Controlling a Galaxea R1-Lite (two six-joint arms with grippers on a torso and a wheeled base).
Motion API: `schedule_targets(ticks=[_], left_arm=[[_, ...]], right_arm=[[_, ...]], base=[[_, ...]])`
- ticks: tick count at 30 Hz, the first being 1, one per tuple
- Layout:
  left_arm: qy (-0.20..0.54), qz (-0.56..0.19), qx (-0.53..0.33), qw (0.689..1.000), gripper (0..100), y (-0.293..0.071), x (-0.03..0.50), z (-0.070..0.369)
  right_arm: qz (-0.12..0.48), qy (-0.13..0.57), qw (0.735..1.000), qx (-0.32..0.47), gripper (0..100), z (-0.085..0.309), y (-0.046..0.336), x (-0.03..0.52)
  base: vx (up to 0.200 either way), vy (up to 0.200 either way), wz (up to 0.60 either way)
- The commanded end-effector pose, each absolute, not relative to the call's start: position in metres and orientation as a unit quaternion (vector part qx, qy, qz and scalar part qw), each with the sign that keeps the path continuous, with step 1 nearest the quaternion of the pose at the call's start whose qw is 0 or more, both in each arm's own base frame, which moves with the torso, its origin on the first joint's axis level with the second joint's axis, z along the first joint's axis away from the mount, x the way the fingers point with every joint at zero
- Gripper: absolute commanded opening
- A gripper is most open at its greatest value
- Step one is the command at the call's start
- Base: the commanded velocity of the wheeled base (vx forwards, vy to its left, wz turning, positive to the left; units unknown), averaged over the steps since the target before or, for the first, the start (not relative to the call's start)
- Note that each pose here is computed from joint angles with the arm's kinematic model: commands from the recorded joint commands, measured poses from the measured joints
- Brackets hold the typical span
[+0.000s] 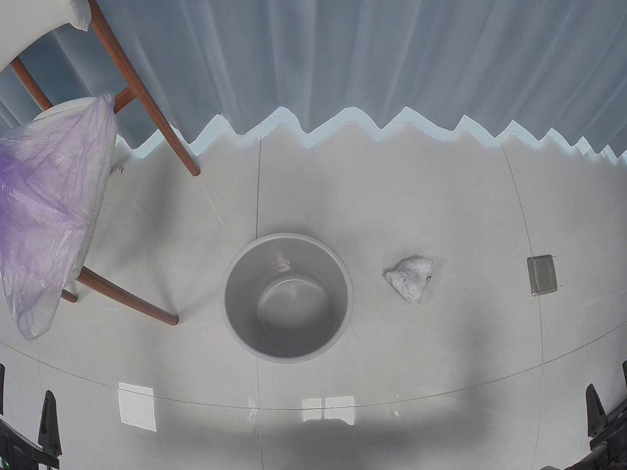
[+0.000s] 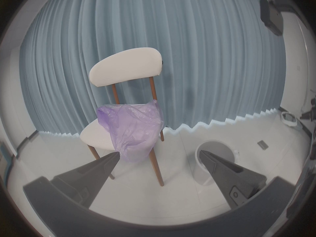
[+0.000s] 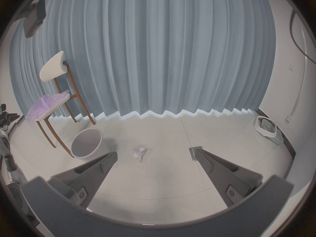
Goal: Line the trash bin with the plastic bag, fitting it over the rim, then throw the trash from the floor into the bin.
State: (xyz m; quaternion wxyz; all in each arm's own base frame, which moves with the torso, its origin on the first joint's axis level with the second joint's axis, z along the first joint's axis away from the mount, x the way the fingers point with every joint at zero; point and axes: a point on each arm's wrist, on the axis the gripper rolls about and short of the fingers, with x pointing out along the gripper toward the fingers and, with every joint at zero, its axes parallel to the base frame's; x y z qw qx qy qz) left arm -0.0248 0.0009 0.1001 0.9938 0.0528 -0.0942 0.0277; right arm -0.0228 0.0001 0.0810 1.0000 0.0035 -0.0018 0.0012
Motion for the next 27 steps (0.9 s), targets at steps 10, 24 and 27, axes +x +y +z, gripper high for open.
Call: schedule_targets(ticks=[10,24,27], left_arm=[[-0.108,0.017,0.089,0.99,100,0.0,-0.034,0.118],[-0.05,0.005,0.091,0.995,100,0.0,-0.008,0.177],[-0.042,0.004,0.092,0.995,100,0.0,0.002,0.194]], right_arm=[[0.002,-0.001,1.0,0.002,100,0.076,0.0,-0.023],[0.003,-0.001,1.0,0.002,100,0.076,0.0,-0.023],[0.002,-0.001,1.0,0.002,100,0.076,0.0,-0.023]], base=[[0.0,0.0,0.0],[0.0,0.0,0.0],[0.0,0.0,0.0]])
